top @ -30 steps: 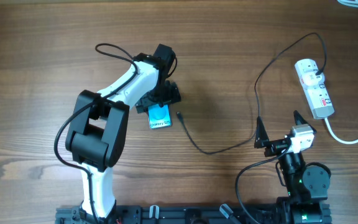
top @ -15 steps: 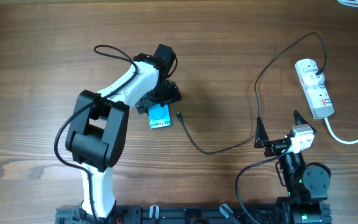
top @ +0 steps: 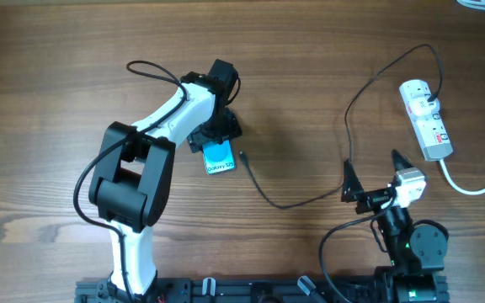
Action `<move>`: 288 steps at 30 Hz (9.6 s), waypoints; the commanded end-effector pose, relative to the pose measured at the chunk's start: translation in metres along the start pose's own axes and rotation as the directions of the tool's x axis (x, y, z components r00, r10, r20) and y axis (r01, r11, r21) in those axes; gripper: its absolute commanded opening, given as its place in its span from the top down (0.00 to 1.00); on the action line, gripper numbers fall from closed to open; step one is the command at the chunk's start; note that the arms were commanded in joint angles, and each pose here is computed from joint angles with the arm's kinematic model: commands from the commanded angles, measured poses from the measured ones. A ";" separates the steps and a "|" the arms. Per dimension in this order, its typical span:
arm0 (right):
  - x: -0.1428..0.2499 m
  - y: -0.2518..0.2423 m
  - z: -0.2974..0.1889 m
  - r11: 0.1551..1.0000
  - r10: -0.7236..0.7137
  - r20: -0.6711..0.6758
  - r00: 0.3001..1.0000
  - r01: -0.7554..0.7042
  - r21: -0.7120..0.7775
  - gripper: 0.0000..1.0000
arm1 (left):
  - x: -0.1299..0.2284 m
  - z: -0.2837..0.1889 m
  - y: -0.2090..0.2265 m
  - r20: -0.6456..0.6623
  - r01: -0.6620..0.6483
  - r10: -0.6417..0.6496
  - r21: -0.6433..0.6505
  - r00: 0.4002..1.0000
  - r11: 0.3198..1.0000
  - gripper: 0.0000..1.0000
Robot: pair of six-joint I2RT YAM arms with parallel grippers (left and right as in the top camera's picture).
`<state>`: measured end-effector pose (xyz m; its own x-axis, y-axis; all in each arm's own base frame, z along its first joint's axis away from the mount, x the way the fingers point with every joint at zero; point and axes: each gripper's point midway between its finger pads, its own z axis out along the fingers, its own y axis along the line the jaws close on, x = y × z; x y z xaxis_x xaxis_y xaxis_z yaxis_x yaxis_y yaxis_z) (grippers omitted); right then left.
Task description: Plug charger to phone and switch on socket
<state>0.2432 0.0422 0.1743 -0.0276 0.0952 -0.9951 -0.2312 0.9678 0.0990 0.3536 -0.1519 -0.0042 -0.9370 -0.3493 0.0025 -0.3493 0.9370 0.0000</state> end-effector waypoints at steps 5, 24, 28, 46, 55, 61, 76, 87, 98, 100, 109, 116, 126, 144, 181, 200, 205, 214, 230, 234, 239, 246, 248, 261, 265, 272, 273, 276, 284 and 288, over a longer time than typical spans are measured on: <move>0.006 0.038 -0.001 0.950 0.218 -0.115 0.969 -0.238 -0.202 0.00 | 0.006 0.021 0.020 -0.024 -0.008 0.005 -0.091 1.000 0.996 0.40; -0.026 0.107 0.054 0.689 0.248 -0.778 0.577 -0.670 -0.277 0.07 | 0.007 0.010 0.010 -0.192 -0.050 0.088 0.197 0.977 0.979 0.40; 0.036 0.137 0.055 0.695 0.138 -0.892 0.431 -0.683 -0.223 0.12 | 0.012 0.007 0.003 -0.194 -0.142 0.197 0.264 0.961 0.954 0.38; 0.166 0.207 0.071 0.738 -0.019 -0.961 0.276 -0.645 -0.199 0.10 | 0.047 -0.011 -0.013 -0.263 -0.249 0.400 0.462 0.878 0.851 0.37; 0.174 0.248 0.077 0.677 -0.046 -0.943 0.329 -0.684 -0.272 0.17 | 0.053 -0.011 -0.014 -0.277 -0.255 0.409 0.456 0.870 0.852 0.36; 0.171 0.245 0.092 0.703 -0.008 -0.924 0.382 -0.655 -0.277 0.39 | 0.058 -0.011 -0.018 -0.277 -0.272 0.426 0.456 0.861 0.847 0.35; 0.175 0.240 0.097 0.734 0.003 -0.918 0.398 -0.624 -0.268 0.89 | 0.076 -0.011 -0.033 -0.275 -0.320 0.477 0.464 0.835 0.826 0.33; 0.161 0.252 0.095 0.664 -0.011 -0.911 0.412 -0.679 -0.315 0.96 | 0.074 -0.012 -0.034 -0.268 -0.319 0.476 0.469 0.837 0.824 0.00; 0.059 0.249 0.115 0.276 0.102 -0.919 0.381 -0.898 -0.342 0.96 | 0.049 -0.117 -0.051 0.015 -0.368 0.467 0.639 0.884 0.676 0.00; 0.023 0.248 0.116 0.181 0.110 -0.893 0.436 -0.892 -0.414 0.96 | 0.048 -0.141 -0.052 0.090 -0.406 0.464 0.648 0.881 0.645 0.00; -0.026 0.242 0.121 0.089 0.200 -0.852 0.484 -0.875 -0.476 0.96 | 0.068 -0.225 -0.070 0.281 -0.485 0.472 0.780 0.836 0.394 0.10; -0.024 0.239 0.116 0.088 0.163 -0.851 0.500 -0.866 -0.492 0.96 | 0.070 -0.243 -0.068 0.306 -0.481 0.465 0.815 0.831 0.323 0.24; -0.001 0.228 0.129 0.151 0.186 -0.880 0.436 -0.898 -0.413 0.96 | 0.056 -0.250 -0.056 0.296 -0.442 0.421 0.843 0.857 0.306 0.36; 0.011 0.227 0.129 0.161 0.190 -0.919 0.346 -0.934 -0.318 0.96 | 0.070 -0.272 -0.061 0.297 -0.407 0.449 0.897 0.843 0.170 0.61; 0.187 0.155 0.102 0.747 0.250 -0.953 0.173 -0.660 0.076 0.00 | -0.004 -0.100 0.034 0.132 -0.115 0.097 0.137 0.987 0.984 0.96; 0.190 0.152 0.102 0.755 0.272 -0.949 0.161 -0.647 0.107 0.00 | 0.008 -0.030 0.019 0.025 -0.118 0.117 0.054 0.993 0.992 0.96; 0.190 0.152 0.102 0.755 0.272 -0.949 0.160 -0.647 0.107 0.00 | 0.009 -0.027 0.020 0.026 -0.118 0.117 0.055 0.993 0.991 0.96; 0.190 0.152 0.102 0.755 0.271 -0.949 0.161 -0.647 0.106 0.00 | 0.011 -0.021 0.018 0.013 -0.091 0.091 0.046 0.996 0.995 0.96; 0.190 0.151 0.103 0.757 0.273 -0.948 0.162 -0.644 0.108 0.00 | 0.007 -0.020 0.028 0.039 -0.019 0.020 -0.005 0.999 1.000 0.92; 0.190 0.151 0.103 0.757 0.273 -0.948 0.163 -0.644 0.107 0.00 | 0.009 -0.020 0.030 0.029 -0.019 0.020 -0.014 0.999 1.000 0.88; 0.191 0.150 0.103 0.761 0.275 -0.947 0.165 -0.640 0.110 0.00 | 0.009 -0.020 0.030 0.029 -0.019 0.020 -0.013 0.999 1.000 0.87; 0.191 0.150 0.103 0.761 0.275 -0.947 0.165 -0.640 0.110 0.00 | 0.010 -0.019 0.031 0.027 -0.002 0.002 -0.015 1.000 1.000 0.87; 0.191 0.150 0.103 0.761 0.275 -0.947 0.165 -0.640 0.110 0.00 | 0.011 -0.016 0.032 0.026 0.003 -0.003 -0.017 1.000 1.000 0.87; 0.191 0.150 0.103 0.761 0.275 -0.947 0.166 -0.640 0.109 0.00 | 0.013 -0.009 0.032 0.025 0.006 -0.006 -0.005 1.000 1.000 0.96; 0.192 0.151 0.099 0.760 0.271 -0.951 0.148 -0.639 0.117 0.05 | 0.008 -0.019 0.032 0.035 0.024 -0.025 0.028 0.999 0.999 0.96; 0.146 0.141 0.112 0.907 0.107 -0.968 0.228 -0.421 0.001 0.26 | -0.005 -0.087 0.011 -0.026 -0.045 0.066 0.489 0.997 0.871 0.96; 0.136 0.143 0.113 0.918 0.072 -0.971 0.228 -0.396 -0.025 0.30 | -0.005 -0.094 0.008 -0.031 -0.065 0.099 0.550 0.995 0.833 0.96; 0.114 0.153 0.113 0.944 -0.042 -0.971 0.236 -0.310 -0.116 0.52 | -0.004 -0.115 0.003 -0.014 -0.126 0.193 0.712 0.981 0.691 0.96; 0.098 0.229 0.096 0.820 -0.263 -0.914 0.309 -0.427 -0.381 0.92 | -0.013 -0.129 0.026 0.051 -0.166 0.219 0.820 0.974 0.548 0.96; 0.108 0.217 0.101 0.875 -0.271 -0.912 0.307 -0.316 -0.367 0.84 | -0.018 -0.122 0.044 0.022 -0.107 0.162 0.834 0.987 0.542 0.96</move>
<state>0.2835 0.2878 0.0864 -0.8544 -0.4240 -0.3003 -0.5193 0.7165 0.4657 0.3588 -0.1137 0.1097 -0.9834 -0.1815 0.0011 -0.1145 0.6156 -0.7797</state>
